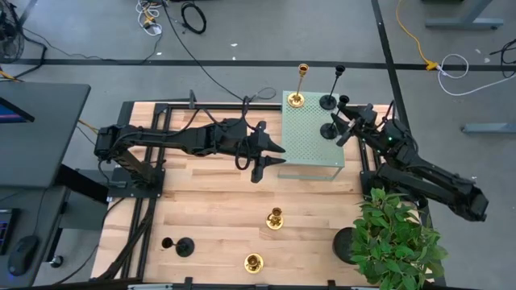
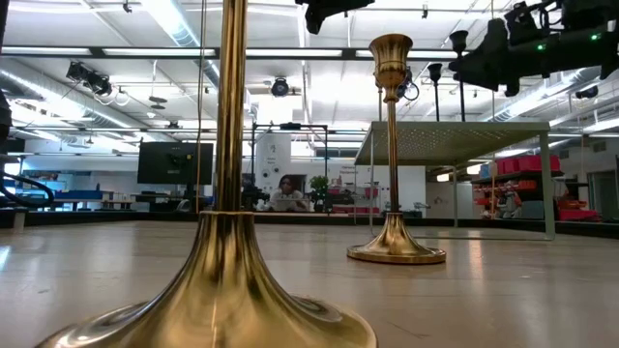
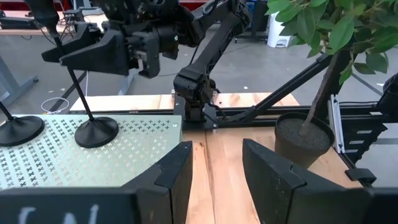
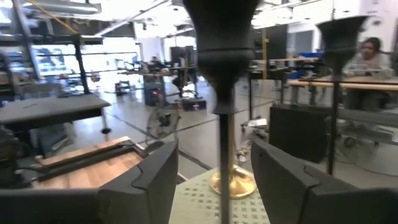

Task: Pick & Place candle stick holders
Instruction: Put the top light brown candle holder on top of the shelf aligned with the other light brown candle holder

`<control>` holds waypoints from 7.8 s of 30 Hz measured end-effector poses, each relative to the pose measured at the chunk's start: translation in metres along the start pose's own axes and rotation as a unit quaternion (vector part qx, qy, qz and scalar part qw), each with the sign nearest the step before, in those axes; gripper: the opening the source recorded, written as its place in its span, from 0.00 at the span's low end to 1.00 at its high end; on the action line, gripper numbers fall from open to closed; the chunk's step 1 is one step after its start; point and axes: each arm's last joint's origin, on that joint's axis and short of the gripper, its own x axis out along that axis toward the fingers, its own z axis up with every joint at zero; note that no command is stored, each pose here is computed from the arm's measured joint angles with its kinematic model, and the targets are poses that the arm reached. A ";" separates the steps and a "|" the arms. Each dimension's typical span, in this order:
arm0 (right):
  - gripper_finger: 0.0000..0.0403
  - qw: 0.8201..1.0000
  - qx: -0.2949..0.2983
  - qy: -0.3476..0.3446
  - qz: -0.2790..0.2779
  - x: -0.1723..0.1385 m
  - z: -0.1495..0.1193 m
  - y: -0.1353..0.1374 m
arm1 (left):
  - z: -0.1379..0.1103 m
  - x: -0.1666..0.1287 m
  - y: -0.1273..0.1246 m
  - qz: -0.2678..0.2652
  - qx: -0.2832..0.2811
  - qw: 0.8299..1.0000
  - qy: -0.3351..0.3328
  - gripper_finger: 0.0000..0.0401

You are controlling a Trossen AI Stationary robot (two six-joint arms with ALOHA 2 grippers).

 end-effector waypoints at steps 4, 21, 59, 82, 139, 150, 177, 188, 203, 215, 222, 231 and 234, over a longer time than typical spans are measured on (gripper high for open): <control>0.50 1.000 0.000 0.001 0.007 -0.004 0.001 0.000 | -0.003 0.000 0.000 0.000 -0.002 1.000 0.013 0.35; 0.51 0.999 0.011 0.031 0.011 -0.028 -0.002 0.002 | -0.008 -0.007 -0.012 -0.013 -0.015 0.998 0.063 0.35; 0.51 0.899 0.120 -0.001 0.422 -0.053 0.013 0.070 | -0.085 -0.024 -0.110 -0.029 -0.035 0.985 0.165 0.35; 0.51 0.887 0.125 -0.011 0.444 -0.048 0.014 0.095 | -0.188 0.036 -0.132 -0.046 -0.010 0.991 0.122 0.35; 0.51 0.887 0.119 -0.006 0.445 -0.049 0.012 0.096 | -0.190 0.052 -0.130 -0.060 -0.041 0.997 0.033 0.03; 0.51 0.888 0.113 0.000 0.445 -0.049 0.011 0.096 | -0.119 0.014 -0.089 -0.011 -0.064 0.998 0.010 0.03; 0.51 0.890 0.097 0.004 0.445 -0.049 0.009 0.096 | -0.005 -0.013 0.056 0.068 -0.034 0.997 -0.010 0.03; 0.51 0.891 0.093 0.013 0.444 -0.048 0.006 0.097 | -0.016 0.018 0.115 0.087 -0.032 0.996 0.004 0.03; 0.51 0.892 0.085 0.017 0.444 -0.048 0.005 0.097 | -0.023 0.058 0.163 0.080 -0.033 0.996 0.004 0.03; 0.51 0.892 0.082 0.019 0.444 -0.048 0.004 0.097 | -0.033 0.062 0.177 0.088 -0.039 0.995 0.016 0.03; 0.51 0.892 0.082 0.019 0.444 -0.048 0.004 0.097 | -0.031 0.064 0.175 0.085 -0.036 0.996 0.009 0.03; 0.51 0.892 0.082 0.020 0.444 -0.048 0.004 0.097 | -0.041 0.073 0.173 0.079 -0.036 0.996 0.014 0.03; 0.51 0.892 0.081 0.022 0.444 -0.048 0.004 0.097 | -0.042 0.073 0.174 0.079 -0.038 0.996 0.017 0.03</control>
